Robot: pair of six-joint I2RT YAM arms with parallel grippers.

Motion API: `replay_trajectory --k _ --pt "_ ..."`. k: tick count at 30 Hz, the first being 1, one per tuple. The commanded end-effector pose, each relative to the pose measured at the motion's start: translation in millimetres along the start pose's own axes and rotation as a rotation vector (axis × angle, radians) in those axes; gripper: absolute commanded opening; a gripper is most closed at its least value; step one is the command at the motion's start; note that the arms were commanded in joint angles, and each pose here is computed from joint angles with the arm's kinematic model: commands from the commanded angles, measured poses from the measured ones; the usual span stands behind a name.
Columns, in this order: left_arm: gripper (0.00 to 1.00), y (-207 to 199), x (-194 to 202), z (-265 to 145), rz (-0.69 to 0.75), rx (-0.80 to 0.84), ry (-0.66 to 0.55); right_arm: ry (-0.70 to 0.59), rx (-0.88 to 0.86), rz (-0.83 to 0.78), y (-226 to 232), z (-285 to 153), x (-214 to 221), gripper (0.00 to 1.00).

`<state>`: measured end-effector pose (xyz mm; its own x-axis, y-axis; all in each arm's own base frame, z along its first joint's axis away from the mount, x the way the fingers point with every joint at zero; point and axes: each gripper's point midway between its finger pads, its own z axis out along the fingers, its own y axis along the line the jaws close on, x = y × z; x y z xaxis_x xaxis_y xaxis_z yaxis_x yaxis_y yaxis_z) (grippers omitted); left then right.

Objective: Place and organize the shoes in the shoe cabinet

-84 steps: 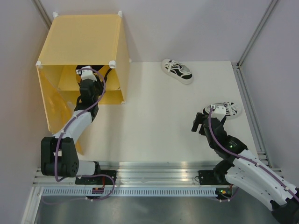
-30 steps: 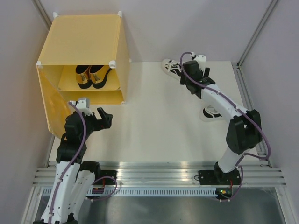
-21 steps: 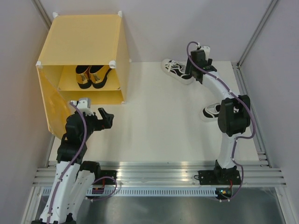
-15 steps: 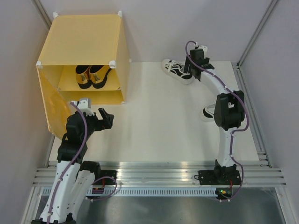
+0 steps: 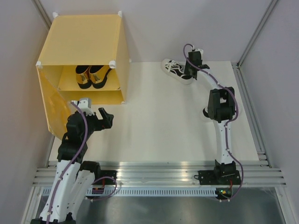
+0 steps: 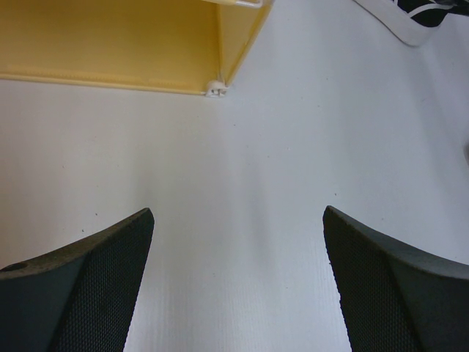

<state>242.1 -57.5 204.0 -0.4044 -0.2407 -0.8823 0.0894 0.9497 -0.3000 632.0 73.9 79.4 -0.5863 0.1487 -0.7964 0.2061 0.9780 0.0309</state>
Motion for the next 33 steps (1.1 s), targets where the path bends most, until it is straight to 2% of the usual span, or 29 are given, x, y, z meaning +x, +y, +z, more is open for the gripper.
replay_trajectory --k 1,3,4,7,11,12,14,15,17,18,20,21,23,24,31,33 --pt "0.99 -0.5 -5.7 2.3 0.025 0.004 -0.027 0.005 -0.061 -0.004 8.8 -4.1 -9.5 0.45" --pt "0.99 -0.4 -7.0 2.5 0.024 0.002 -0.031 0.029 -0.105 0.001 15.8 -13.2 -7.4 0.33" --pt "0.99 -0.9 -7.1 2.2 0.025 0.006 -0.031 0.037 -0.114 0.008 16.9 -16.5 -6.4 0.21" --pt "0.98 -0.6 -7.5 2.0 0.026 0.003 -0.034 0.060 -0.157 0.040 21.5 -37.9 -5.5 0.01" --pt "0.98 -1.3 -7.3 1.1 0.026 0.005 -0.036 0.061 -0.131 0.112 16.5 -74.7 -4.0 0.01" --pt "0.98 -2.0 -8.1 -0.3 0.028 0.008 -0.042 0.101 -0.109 0.136 14.7 -78.8 17.0 0.01" --pt "0.98 -2.6 -9.9 -1.2 0.028 0.009 -0.049 0.078 -0.107 0.168 18.3 -106.4 12.5 0.01" --pt "0.98 -2.6 -10.5 -1.7 0.027 0.008 -0.053 0.115 -0.087 0.185 15.9 -111.4 35.5 0.01" --pt "0.98 -3.5 -11.3 -2.8 0.028 0.011 -0.058 0.092 -0.077 0.209 16.4 -135.7 37.6 0.01" --pt "0.98 -3.9 -11.1 -3.2 0.027 0.013 -0.058 0.130 -0.060 0.203 19.2 -142.1 66.5 0.01" --pt "0.98 -4.7 -12.2 -4.5 0.028 0.016 -0.065 0.099 -0.047 0.268 20.4 -164.6 71.0 0.01" --pt "0.98 -5.0 -11.6 -4.9 0.027 0.018 -0.064 0.133 -0.032 0.261 22.0 -169.7 102.3 0.01" --pt "0.98 -5.3 -12.5 -6.3 0.027 0.018 -0.072 0.112 -0.054 0.325 34.5 -192.6 112.4 0.00" --pt "0.98 -6.4 -12.7 -6.9 0.026 0.023 -0.073 0.133 -0.039 0.330 30.1 -195.9 134.5 0.01" --pt "0.99 -7.4 -14.3 -9.8 0.026 0.027 -0.087 0.148 -0.057 0.415 52.7 -245.8 189.3 0.01" --pt "0.98 -7.2 -14.4 -9.7 0.024 0.026 -0.087 0.163 -0.081 0.407 64.2 -257.7 199.2 0.06"
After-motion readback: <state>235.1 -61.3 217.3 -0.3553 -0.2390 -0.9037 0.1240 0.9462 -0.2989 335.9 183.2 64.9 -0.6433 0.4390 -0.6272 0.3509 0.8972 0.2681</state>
